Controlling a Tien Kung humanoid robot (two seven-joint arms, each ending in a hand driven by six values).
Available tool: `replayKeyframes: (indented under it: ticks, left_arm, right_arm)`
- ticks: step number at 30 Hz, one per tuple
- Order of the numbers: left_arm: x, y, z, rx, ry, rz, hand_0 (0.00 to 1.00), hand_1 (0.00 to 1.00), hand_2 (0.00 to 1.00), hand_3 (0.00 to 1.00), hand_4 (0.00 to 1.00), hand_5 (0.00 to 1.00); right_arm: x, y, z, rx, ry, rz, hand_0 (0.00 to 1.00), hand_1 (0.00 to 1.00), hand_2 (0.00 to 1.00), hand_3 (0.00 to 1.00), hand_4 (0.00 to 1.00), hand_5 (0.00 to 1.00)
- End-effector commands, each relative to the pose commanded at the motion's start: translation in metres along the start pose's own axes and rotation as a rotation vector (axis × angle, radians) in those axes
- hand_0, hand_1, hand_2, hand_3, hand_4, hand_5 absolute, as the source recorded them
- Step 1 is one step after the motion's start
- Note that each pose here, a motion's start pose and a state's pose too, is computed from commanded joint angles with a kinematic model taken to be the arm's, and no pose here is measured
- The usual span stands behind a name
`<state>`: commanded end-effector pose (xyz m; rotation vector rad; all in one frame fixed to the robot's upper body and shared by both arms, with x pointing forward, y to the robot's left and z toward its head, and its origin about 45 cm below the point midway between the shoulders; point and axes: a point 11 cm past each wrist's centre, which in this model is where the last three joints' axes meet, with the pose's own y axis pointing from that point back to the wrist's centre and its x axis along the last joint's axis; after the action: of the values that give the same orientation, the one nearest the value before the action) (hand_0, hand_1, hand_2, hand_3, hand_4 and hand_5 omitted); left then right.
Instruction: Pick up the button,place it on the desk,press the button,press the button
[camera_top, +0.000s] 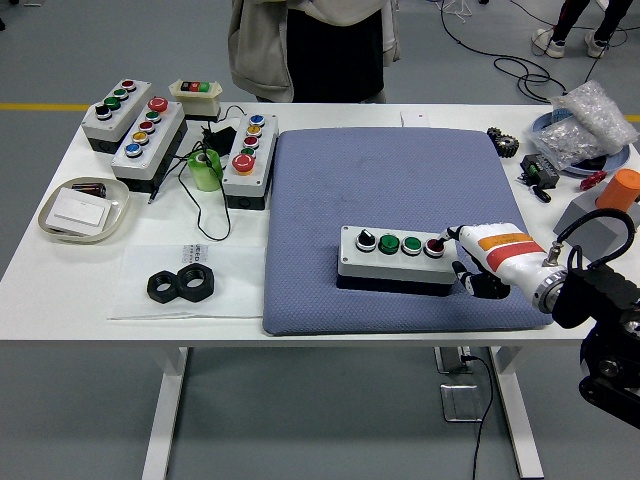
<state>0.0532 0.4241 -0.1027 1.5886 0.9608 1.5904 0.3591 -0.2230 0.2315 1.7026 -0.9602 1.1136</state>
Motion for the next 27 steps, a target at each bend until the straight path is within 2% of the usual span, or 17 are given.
replayKeyframes:
  ticks: [6, 16, 27]
  left_arm:
    - [0.000, 0.000, -0.001, 0.003, -0.004, 0.000, 0.736, 0.773, 0.845, 0.761, 0.524, 0.998]
    - [0.000, 0.000, -0.001, 0.003, -0.006, 0.001, 0.737, 0.774, 0.845, 0.761, 0.526, 0.998]
    - [-0.001, 0.001, 0.003, -0.004, -0.004, 0.000, 0.737, 0.773, 0.846, 0.761, 0.525, 0.998]
  right_arm:
    - [0.016, 0.001, -0.010, 0.030, -0.008, 0.047, 0.014, 0.002, 0.036, 0.700, 0.470, 0.002]
    - [0.001, -0.007, -0.025, 0.061, 0.005, 0.003, 0.014, 0.002, 0.037, 0.699, 0.470, 0.002]
    - [-0.004, -0.013, -0.027, 0.054, 0.011, -0.008, 0.014, 0.002, 0.037, 0.700, 0.471, 0.002]
